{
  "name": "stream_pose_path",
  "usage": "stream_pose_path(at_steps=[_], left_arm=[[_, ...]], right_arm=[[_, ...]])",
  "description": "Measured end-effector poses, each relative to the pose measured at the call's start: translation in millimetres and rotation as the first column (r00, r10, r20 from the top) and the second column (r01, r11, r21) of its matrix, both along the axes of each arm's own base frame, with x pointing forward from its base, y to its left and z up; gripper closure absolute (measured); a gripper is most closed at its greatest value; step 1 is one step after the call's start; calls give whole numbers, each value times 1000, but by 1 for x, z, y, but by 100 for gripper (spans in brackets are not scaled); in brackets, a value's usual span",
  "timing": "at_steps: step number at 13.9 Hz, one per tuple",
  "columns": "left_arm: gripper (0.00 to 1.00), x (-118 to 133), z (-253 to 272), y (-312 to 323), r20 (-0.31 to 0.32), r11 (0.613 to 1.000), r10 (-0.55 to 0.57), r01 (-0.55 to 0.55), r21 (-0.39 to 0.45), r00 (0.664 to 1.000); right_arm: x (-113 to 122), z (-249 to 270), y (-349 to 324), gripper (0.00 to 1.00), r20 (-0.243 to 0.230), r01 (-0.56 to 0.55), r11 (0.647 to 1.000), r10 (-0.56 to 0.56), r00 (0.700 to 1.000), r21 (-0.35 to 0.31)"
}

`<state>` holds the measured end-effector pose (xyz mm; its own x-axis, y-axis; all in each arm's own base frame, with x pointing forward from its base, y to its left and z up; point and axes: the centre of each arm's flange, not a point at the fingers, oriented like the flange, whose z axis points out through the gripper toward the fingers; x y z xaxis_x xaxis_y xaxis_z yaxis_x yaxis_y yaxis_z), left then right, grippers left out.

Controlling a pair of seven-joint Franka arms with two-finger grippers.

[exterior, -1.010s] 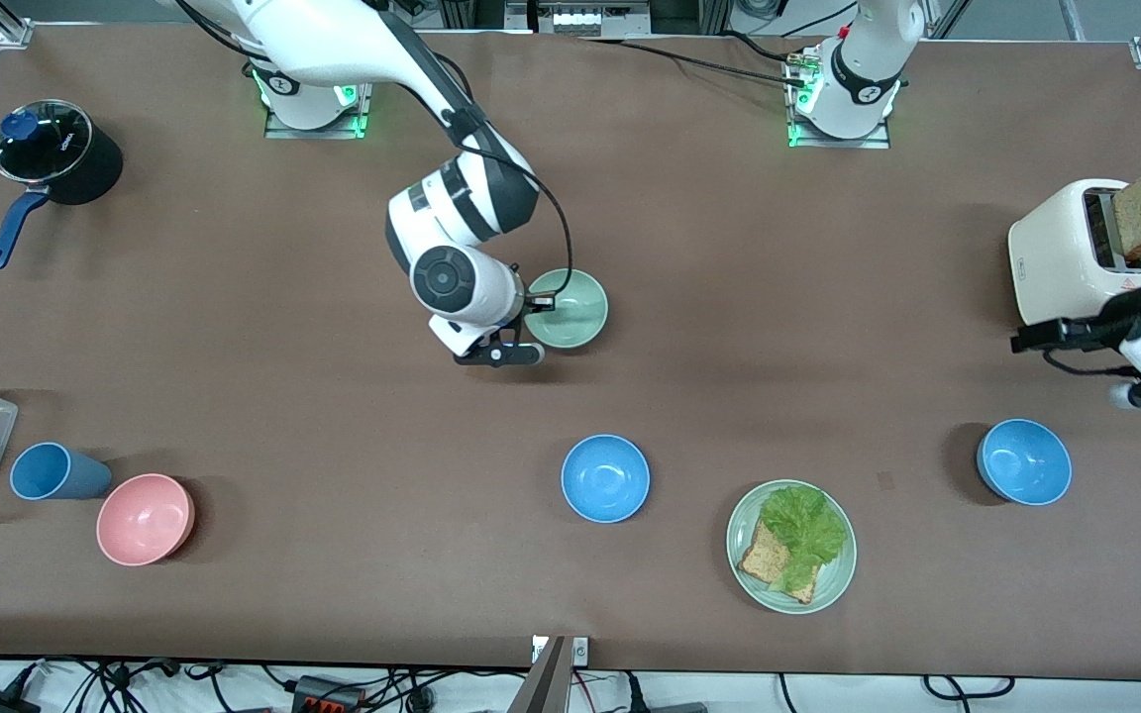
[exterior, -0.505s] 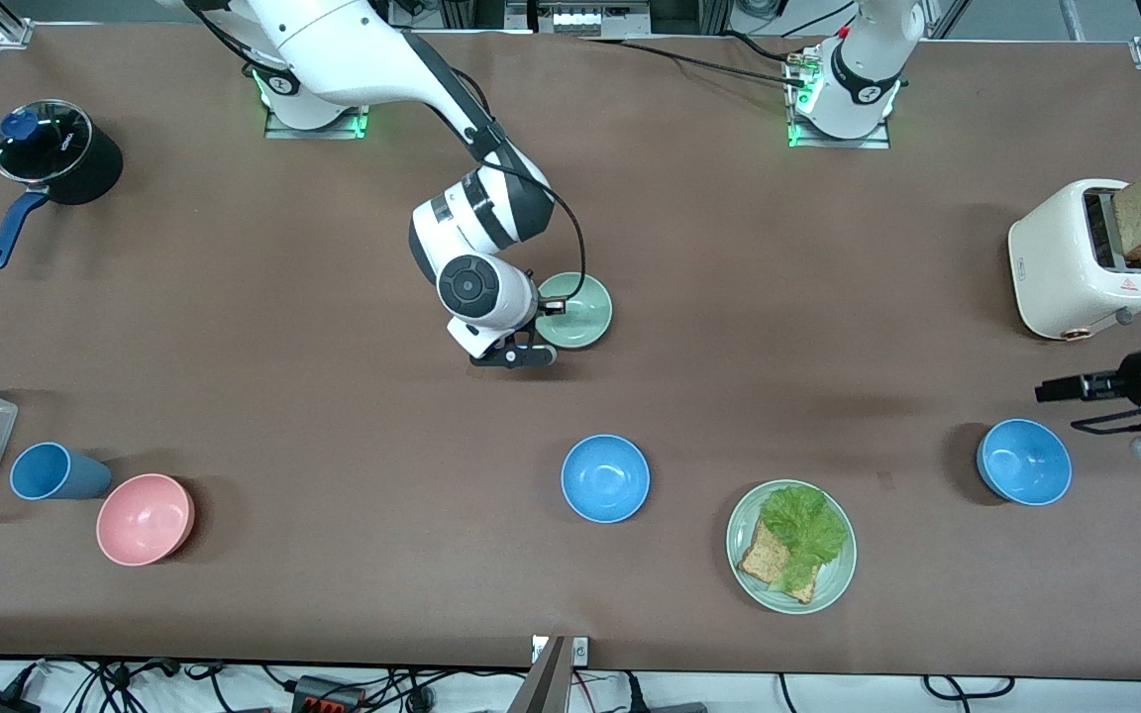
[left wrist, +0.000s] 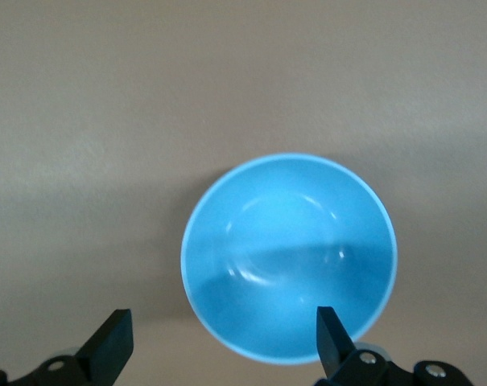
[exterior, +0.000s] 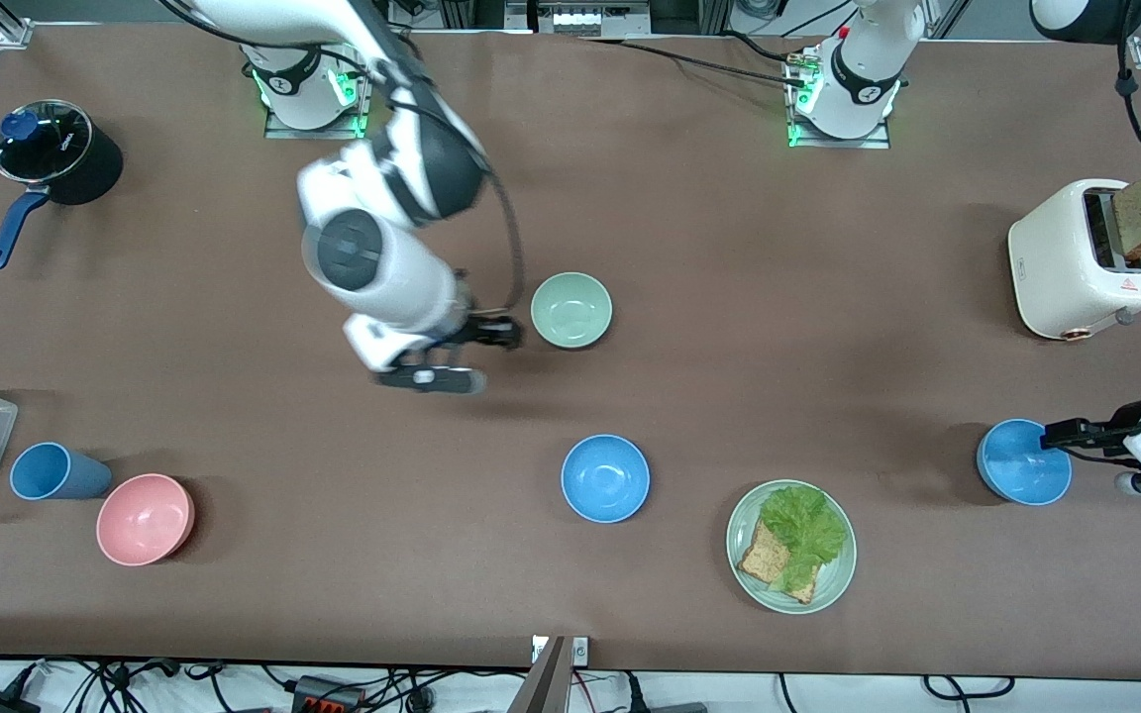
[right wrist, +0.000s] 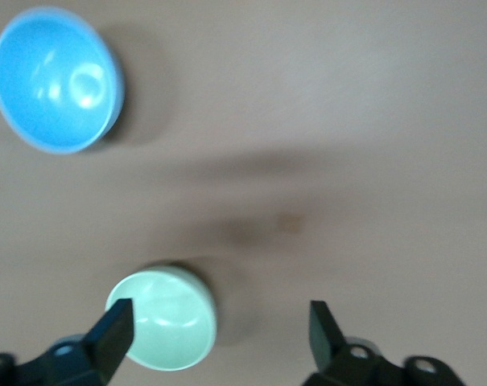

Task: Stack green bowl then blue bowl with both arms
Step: 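Release the green bowl and withdraw the right gripper while the left gripper reaches, then grasp the blue bowl rim with the left gripper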

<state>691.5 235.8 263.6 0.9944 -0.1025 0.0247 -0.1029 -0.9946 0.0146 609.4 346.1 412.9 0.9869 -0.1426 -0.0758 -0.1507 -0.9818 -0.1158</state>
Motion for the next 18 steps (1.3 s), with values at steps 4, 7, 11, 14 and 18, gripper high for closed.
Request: stream_pose_path(at_steps=[4, 7, 11, 14, 18], left_arm=[[0, 4, -24, 0, 18, 1000, -24, 23, 4, 1000], [0, 5, -39, 1, 39, 999, -35, 35, 11, 999], [4, -4, -54, 26, 34, 999, -41, 40, 13, 999], [22, -4, -55, 28, 43, 997, -70, 70, 19, 997], [48, 0, -56, 17, 44, 996, -91, 91, 15, 995]], right_arm=[[26, 64, -88, 0, 92, 67, 997, -63, 994, -40], [34, 87, -155, 0, 77, 66, 995, -60, 995, -75], [42, 108, -233, 0, 96, 11, 994, -1, 995, -110], [47, 114, -283, 0, 108, -4, 993, 17, 994, -117], [50, 131, -342, 0, 140, -42, 998, 47, 989, -42]])
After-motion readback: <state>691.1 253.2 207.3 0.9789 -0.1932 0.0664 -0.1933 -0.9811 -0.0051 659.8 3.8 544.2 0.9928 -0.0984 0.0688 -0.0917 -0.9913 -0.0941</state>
